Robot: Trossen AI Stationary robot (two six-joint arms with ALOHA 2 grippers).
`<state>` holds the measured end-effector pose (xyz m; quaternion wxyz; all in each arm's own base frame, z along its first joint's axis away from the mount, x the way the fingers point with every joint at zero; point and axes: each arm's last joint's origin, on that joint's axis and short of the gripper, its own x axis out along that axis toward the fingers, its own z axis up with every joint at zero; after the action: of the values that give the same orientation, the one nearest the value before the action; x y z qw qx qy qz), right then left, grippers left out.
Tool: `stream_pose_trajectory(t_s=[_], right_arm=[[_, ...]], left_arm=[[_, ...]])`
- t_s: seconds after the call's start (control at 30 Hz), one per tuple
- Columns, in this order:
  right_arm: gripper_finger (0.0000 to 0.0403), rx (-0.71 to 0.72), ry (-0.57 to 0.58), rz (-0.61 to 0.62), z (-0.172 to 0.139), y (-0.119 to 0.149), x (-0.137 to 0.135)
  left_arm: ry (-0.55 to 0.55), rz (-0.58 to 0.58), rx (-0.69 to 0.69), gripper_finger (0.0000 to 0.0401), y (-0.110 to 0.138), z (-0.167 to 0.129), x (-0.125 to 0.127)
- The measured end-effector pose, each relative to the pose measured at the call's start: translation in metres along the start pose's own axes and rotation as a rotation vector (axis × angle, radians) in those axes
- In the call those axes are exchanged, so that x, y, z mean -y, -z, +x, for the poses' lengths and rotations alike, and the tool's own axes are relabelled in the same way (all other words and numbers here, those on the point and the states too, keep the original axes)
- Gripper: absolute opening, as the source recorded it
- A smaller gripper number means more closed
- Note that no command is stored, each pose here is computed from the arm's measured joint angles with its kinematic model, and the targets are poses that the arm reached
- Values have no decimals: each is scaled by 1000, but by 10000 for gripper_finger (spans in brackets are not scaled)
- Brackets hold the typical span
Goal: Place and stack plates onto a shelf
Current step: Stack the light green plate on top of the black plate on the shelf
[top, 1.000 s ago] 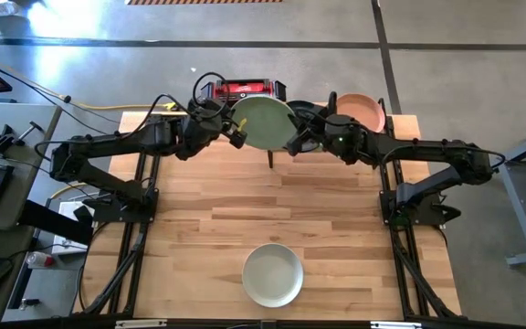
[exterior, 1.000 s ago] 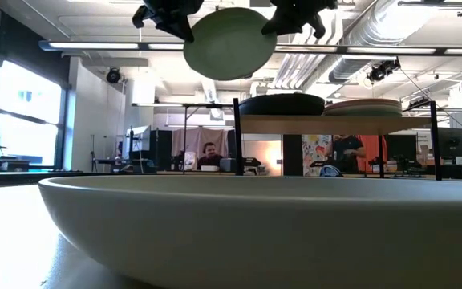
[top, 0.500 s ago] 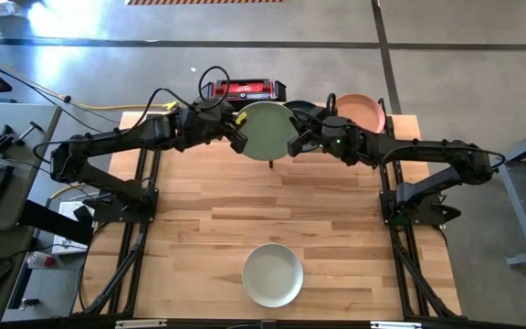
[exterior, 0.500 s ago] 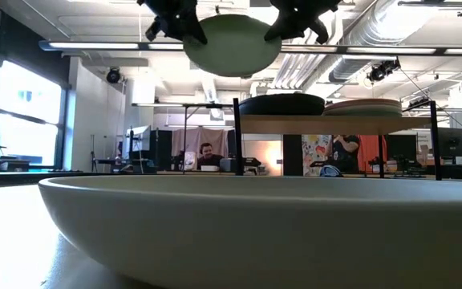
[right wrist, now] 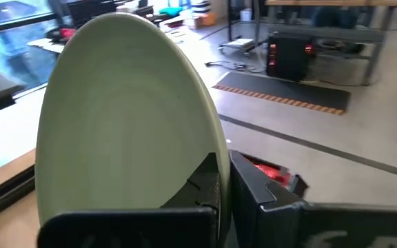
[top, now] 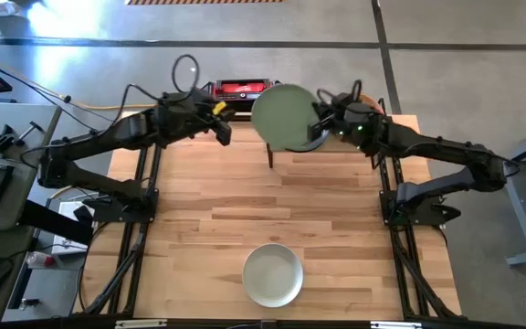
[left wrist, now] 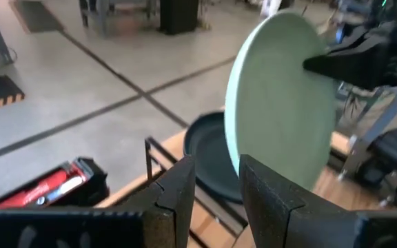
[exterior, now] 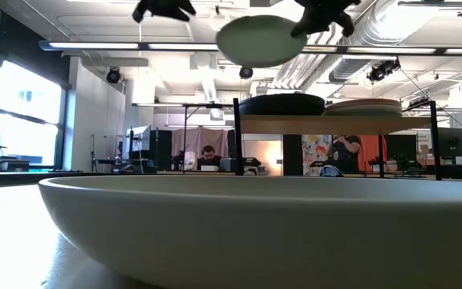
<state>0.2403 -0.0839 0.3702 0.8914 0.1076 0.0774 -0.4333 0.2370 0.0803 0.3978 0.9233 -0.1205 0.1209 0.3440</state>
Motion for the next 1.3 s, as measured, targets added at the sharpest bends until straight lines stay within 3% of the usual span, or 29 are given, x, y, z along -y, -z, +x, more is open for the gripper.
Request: stream_pose_trajectory(t_s=[0.23,0.5,0.77,1.03,1.3], right_arm=[[0,-10,44,107,2,-14,41],[0,-319,40,412,23,5,88],[0,-449,-11,526,35,15,92],[0,-578,64,589,40,29,94],[0,-592,98,642,48,33,97]], left_arm=[[30,-24,67,101,-10,-23,-4],[58,-1,42,103,-6,-28,1],[47,38,-14,103,0,-29,1],[55,47,-27,103,2,-30,3],[61,53,-36,103,3,-30,4]])
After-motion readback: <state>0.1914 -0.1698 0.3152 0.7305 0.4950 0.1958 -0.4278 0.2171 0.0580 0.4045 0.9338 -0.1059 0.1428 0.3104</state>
